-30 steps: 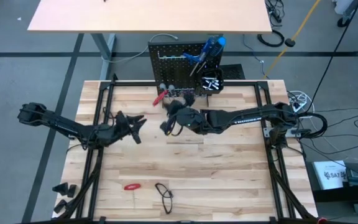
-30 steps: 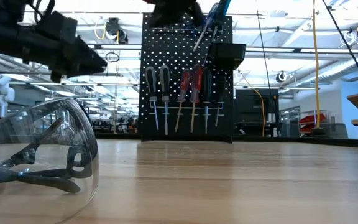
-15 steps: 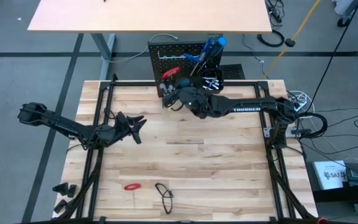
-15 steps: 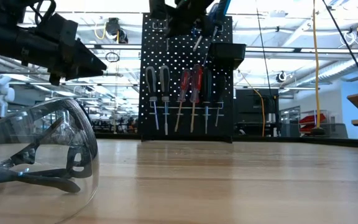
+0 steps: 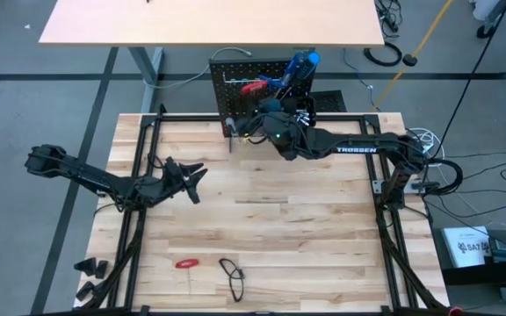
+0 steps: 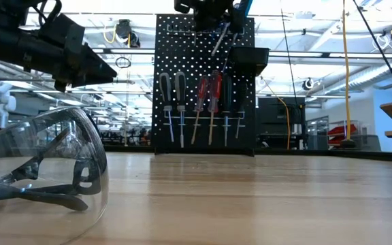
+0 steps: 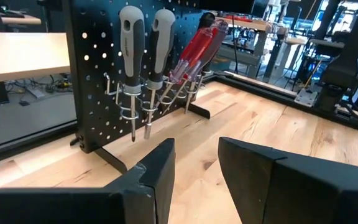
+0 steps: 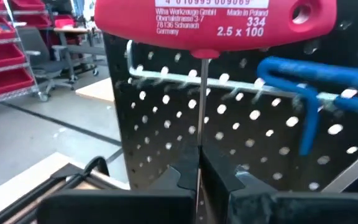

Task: Hang tools onto peg board
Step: Hang the allen wrench on the pegboard

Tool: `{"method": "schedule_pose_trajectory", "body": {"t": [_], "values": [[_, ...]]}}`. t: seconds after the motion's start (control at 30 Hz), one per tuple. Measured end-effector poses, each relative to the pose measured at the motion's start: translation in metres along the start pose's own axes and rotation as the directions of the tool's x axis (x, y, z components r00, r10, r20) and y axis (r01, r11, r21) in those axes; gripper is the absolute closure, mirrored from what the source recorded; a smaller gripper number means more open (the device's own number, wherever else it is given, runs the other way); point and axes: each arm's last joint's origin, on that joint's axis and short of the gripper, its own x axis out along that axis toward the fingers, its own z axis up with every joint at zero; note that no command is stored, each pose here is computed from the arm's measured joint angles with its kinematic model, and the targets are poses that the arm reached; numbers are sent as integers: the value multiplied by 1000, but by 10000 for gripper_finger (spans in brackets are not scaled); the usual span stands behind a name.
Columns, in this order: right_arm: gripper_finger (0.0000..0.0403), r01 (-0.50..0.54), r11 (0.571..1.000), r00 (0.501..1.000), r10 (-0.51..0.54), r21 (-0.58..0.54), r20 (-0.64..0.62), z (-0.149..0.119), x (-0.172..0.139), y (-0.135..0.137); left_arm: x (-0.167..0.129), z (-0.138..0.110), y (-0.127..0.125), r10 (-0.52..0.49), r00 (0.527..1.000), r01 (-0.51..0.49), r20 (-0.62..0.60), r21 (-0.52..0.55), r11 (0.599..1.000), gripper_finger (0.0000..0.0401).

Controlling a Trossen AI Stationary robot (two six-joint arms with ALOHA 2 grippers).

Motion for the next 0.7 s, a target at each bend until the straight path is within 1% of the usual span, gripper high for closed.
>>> {"method": "schedule_pose_trajectory", "body": {"t": [0.13, 0.53, 0.7], "values": [[403, 8, 1000, 1000, -8, 6, 7, 3, 1, -3, 0, 0, 0, 0, 1000, 0, -1, 2, 1000, 271], [403, 53, 998, 999, -53, 22, 1, 4, 18, -17, 0, 0, 0, 0, 1000, 0, 2, -1, 1000, 271], [403, 22, 999, 1000, -21, 40, -10, 5, 22, -20, 0, 0, 0, -1, 1000, 1, 2, -2, 1000, 271]]}}
